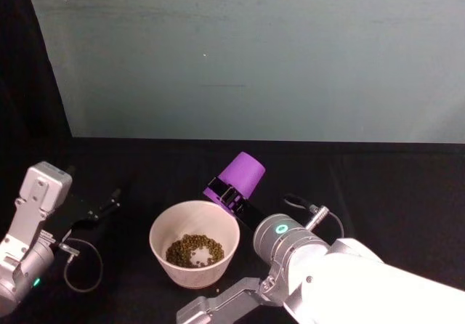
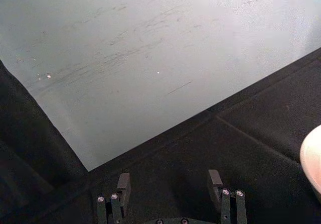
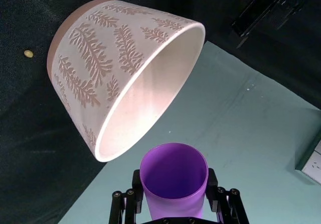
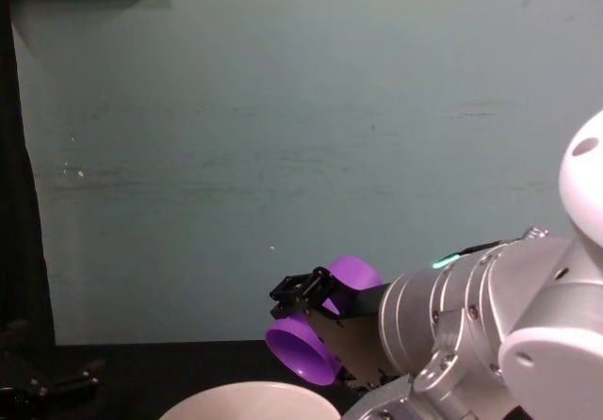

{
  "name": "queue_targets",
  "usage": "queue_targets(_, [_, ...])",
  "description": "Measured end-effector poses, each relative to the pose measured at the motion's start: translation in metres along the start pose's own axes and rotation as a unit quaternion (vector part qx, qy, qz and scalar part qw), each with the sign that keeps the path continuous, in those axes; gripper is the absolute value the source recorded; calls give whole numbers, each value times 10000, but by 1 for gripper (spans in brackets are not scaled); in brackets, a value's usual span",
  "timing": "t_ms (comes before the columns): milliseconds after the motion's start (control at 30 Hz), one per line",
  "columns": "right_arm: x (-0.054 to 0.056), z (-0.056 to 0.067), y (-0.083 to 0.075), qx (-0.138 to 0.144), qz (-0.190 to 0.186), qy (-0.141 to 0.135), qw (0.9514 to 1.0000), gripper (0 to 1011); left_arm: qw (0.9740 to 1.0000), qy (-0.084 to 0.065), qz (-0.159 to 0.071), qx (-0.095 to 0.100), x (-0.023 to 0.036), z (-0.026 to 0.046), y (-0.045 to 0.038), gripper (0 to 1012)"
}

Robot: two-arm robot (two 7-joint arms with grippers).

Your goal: Pick up the cup and pour the mung beans from the cup into the bowl.

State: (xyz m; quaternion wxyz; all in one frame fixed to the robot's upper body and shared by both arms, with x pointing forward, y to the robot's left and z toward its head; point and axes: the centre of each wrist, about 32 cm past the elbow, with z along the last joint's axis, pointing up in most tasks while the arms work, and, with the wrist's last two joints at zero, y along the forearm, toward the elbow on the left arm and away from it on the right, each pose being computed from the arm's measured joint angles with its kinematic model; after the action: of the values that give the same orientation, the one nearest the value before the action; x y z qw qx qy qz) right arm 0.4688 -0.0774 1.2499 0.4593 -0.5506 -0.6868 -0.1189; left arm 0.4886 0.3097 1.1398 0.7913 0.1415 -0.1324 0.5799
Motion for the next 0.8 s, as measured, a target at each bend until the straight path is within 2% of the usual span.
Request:
queue_targets(133, [4, -22, -7, 26, 20, 123, 9999, 739, 10000, 0, 0, 0, 0, 0, 0, 1003])
queue_targets(233, [16, -63, -15, 85, 56, 352, 9993, 739, 10000, 0, 0, 0, 0, 0, 0, 1003])
queue_targets(400, [41, -199, -54, 263, 110, 1030, 9943, 739, 10000, 0, 0, 0, 0, 0, 0, 1003])
queue_targets(433, [35, -248, -72, 323, 107, 1268, 9913, 739, 10000, 0, 0, 0, 0, 0, 0, 1003])
queue_targets(533, [27, -339, -104, 415, 60, 1679, 9849, 739, 10000, 0, 0, 0, 0, 0, 0, 1003])
queue_targets(567, [13, -400, -129, 475, 20, 1961, 9794, 739, 10000, 0, 0, 0, 0, 0, 0, 1003])
queue_targets(600, [4, -436, -144, 513, -7, 2132, 9757, 739, 10000, 0, 0, 0, 0, 0, 0, 1003])
queue_targets(633, [-15, -490, -163, 578, -28, 2393, 9692, 739, 10000, 0, 0, 0, 0, 0, 0, 1003])
queue_targets(767, [-64, -619, -202, 753, -51, 2961, 9522, 739, 10000, 0, 0, 0, 0, 0, 0, 1003])
queue_targets(800, [-95, -704, -222, 862, -56, 3294, 9402, 739, 10000, 0, 0, 0, 0, 0, 0, 1003])
